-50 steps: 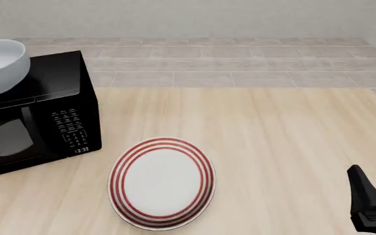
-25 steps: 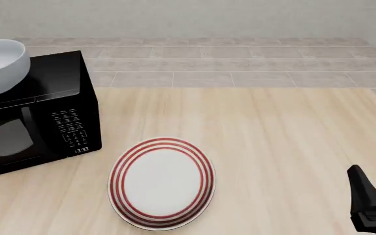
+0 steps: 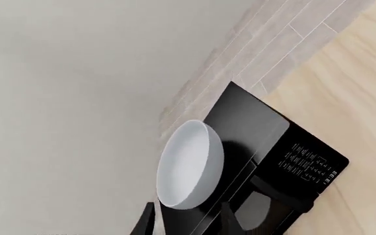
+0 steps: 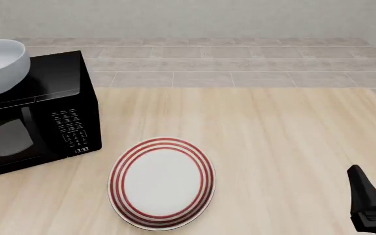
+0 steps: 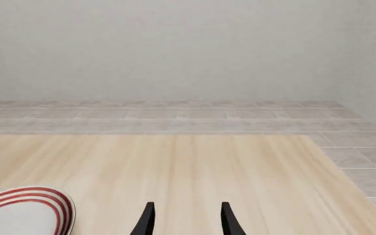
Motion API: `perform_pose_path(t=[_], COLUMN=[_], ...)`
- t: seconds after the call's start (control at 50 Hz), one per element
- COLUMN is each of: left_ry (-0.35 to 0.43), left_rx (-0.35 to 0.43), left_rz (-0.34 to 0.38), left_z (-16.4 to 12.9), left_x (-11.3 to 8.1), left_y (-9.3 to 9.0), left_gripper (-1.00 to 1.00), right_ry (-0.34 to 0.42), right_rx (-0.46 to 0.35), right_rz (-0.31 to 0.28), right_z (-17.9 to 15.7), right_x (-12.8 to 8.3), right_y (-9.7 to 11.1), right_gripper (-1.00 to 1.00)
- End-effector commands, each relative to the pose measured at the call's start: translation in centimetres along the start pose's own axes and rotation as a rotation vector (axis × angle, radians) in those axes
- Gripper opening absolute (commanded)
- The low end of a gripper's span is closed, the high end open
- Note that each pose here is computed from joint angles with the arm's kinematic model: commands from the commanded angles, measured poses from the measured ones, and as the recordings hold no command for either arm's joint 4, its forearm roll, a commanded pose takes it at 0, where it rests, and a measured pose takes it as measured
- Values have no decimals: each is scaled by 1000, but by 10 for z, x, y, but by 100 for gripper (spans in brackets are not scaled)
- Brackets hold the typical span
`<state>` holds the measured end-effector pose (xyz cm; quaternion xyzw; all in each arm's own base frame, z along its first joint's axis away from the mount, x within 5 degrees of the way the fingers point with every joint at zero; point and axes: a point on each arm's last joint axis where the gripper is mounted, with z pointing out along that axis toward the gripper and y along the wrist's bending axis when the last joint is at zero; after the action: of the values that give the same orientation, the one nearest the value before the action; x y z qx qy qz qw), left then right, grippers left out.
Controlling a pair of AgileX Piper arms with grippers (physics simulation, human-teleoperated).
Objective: Pick up the white bowl and put it on the plate.
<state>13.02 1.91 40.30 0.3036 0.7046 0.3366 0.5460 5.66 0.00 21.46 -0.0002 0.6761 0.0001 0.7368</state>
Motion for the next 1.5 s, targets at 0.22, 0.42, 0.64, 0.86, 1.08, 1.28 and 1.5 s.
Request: perform_pose_path(t=[0.22, 0.42, 0.64, 0.86, 1.08, 1.28, 1.5], left_ry=[60, 59, 72, 100, 123, 136, 140], left_rx=[61, 54, 47, 67, 71, 64, 58], left_rz=[89, 122, 122, 120, 110, 118, 109], left_z=[37, 53, 77, 95, 102, 107, 110], left_x=[14, 15, 25, 39, 47, 52, 51], left_y=[-15, -14, -23, -35, -39, -41, -36], left_gripper=[100, 100, 100, 100, 100, 100, 100], right_ry=[0, 0, 0, 0, 0, 0, 0], right_rx=[0, 0, 0, 0, 0, 0, 0], right_rz=[0, 0, 0, -1, 0, -1, 0], right_z=[0, 0, 0, 0, 0, 0, 0], right_x=[0, 0, 0, 0, 0, 0, 0], right_y=[0, 0, 0, 0, 0, 0, 0], right_gripper=[100, 100, 100, 100, 100, 100, 100])
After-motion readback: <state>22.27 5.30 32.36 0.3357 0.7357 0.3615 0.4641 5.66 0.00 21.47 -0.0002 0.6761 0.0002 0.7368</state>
